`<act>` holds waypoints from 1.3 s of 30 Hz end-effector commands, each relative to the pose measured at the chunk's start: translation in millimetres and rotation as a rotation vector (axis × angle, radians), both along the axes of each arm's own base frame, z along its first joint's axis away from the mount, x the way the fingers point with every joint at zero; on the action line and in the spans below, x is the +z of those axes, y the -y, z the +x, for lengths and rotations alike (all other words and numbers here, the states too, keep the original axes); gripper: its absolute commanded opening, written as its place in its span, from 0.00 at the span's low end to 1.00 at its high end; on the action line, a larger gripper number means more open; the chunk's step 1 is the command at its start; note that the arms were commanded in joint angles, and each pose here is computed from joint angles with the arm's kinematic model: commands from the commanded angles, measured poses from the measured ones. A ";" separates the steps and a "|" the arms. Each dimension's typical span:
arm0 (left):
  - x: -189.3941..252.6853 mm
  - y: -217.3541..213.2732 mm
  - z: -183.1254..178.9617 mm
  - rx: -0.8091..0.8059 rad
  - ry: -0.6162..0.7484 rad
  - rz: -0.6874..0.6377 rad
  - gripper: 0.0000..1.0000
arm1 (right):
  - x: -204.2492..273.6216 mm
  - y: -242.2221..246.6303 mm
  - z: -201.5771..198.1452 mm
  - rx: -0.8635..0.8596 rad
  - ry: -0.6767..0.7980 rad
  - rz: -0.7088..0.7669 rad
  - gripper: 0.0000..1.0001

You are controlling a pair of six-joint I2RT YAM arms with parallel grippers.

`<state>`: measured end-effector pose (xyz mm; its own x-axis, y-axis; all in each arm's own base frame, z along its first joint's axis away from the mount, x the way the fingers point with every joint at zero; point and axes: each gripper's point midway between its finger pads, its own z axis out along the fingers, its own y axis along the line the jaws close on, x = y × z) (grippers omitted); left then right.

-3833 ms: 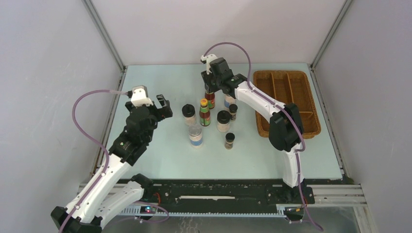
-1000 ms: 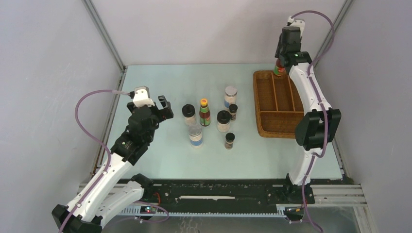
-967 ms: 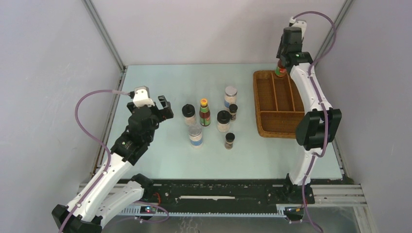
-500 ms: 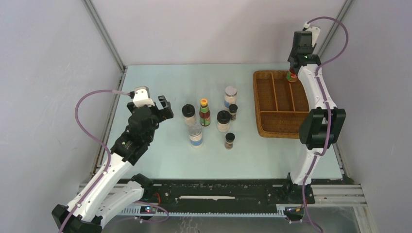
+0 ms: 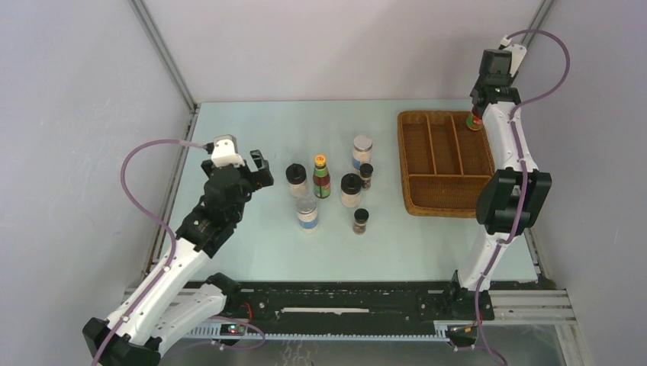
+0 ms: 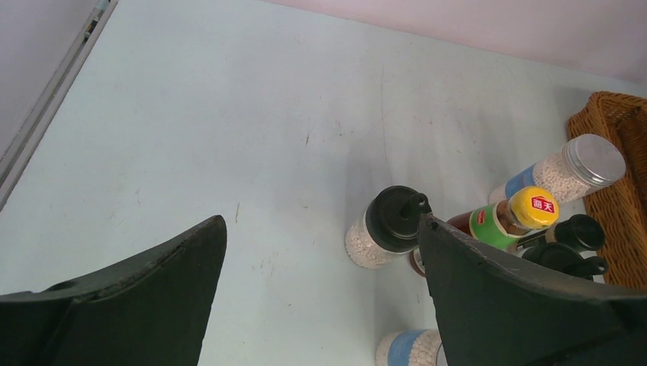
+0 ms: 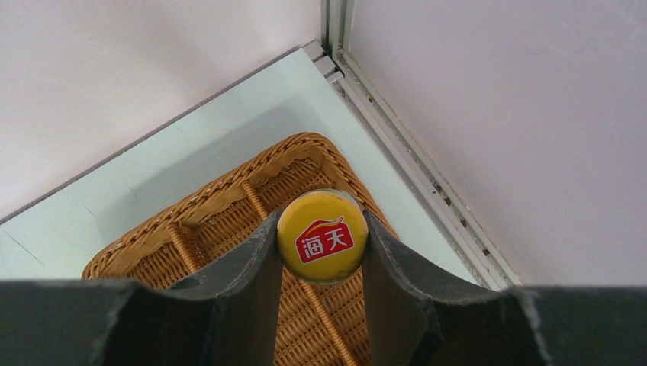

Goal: Organize the condiment bottles
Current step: Place the bottle in the storage box.

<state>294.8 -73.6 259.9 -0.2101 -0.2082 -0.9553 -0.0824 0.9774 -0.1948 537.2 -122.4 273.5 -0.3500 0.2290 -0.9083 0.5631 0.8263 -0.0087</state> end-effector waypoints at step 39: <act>-17.7 7.3 11.2 -0.009 -0.028 0.029 1.00 | -6.4 28.4 59.6 0.029 0.125 -0.025 0.00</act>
